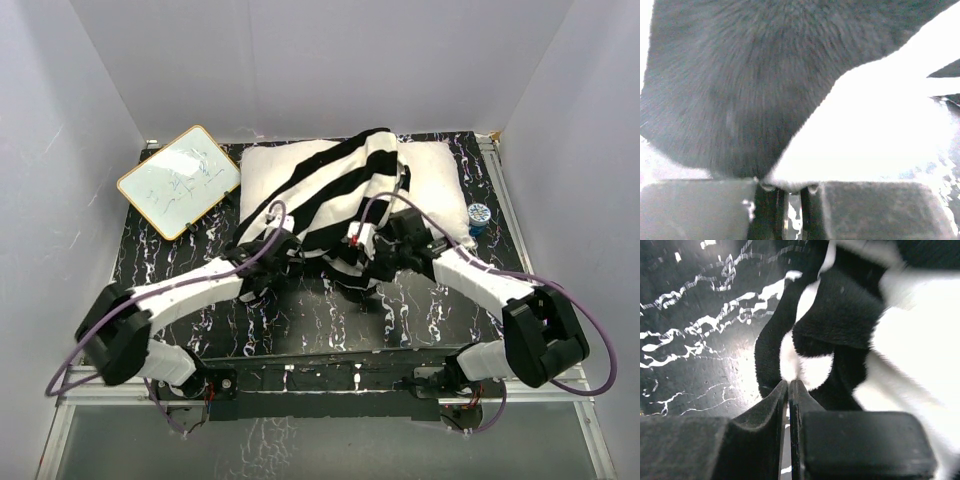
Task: Put the pillow into the pillowcase
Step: Adjust the pillowcase at the center of the board.
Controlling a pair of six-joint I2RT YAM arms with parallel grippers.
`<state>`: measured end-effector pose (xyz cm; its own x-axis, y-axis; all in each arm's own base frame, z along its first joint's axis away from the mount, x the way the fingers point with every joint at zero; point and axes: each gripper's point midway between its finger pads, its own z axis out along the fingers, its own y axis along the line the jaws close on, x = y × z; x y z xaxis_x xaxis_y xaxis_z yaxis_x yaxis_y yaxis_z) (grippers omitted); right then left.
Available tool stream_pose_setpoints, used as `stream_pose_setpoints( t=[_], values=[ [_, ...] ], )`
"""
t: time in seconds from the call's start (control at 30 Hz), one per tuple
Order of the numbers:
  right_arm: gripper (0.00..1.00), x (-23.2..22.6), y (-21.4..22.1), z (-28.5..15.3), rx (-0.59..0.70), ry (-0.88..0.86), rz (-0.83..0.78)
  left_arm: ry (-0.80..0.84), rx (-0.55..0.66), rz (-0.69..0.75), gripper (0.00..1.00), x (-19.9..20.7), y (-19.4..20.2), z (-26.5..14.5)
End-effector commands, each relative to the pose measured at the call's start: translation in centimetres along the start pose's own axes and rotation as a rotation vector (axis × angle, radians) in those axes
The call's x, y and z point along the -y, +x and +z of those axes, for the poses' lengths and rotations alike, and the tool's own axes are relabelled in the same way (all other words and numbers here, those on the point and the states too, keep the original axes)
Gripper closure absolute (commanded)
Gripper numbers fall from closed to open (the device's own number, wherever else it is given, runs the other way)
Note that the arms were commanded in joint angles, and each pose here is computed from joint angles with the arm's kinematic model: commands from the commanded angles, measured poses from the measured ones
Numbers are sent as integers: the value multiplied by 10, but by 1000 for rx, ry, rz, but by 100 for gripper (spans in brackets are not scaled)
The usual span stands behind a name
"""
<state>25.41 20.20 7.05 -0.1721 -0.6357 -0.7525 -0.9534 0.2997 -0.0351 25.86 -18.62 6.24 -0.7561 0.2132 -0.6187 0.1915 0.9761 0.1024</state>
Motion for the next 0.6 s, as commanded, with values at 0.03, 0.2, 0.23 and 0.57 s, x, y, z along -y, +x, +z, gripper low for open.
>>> stream_pose_setpoints(
  t=[0.03,0.2,0.23,0.57],
  values=[
    [92,15,-80,-57,87,-27,-143,48,192,16,100,-24,-58,-73],
    [92,30,-141,-99,153,33,-252,67,337,45,100,-41,-109,-135],
    [92,39,-152,-107,157,74,-259,49,376,42,100,-49,-121,-149],
    [92,128,-299,-252,397,533,-312,-156,712,12,98,-112,-211,-254]
  ],
)
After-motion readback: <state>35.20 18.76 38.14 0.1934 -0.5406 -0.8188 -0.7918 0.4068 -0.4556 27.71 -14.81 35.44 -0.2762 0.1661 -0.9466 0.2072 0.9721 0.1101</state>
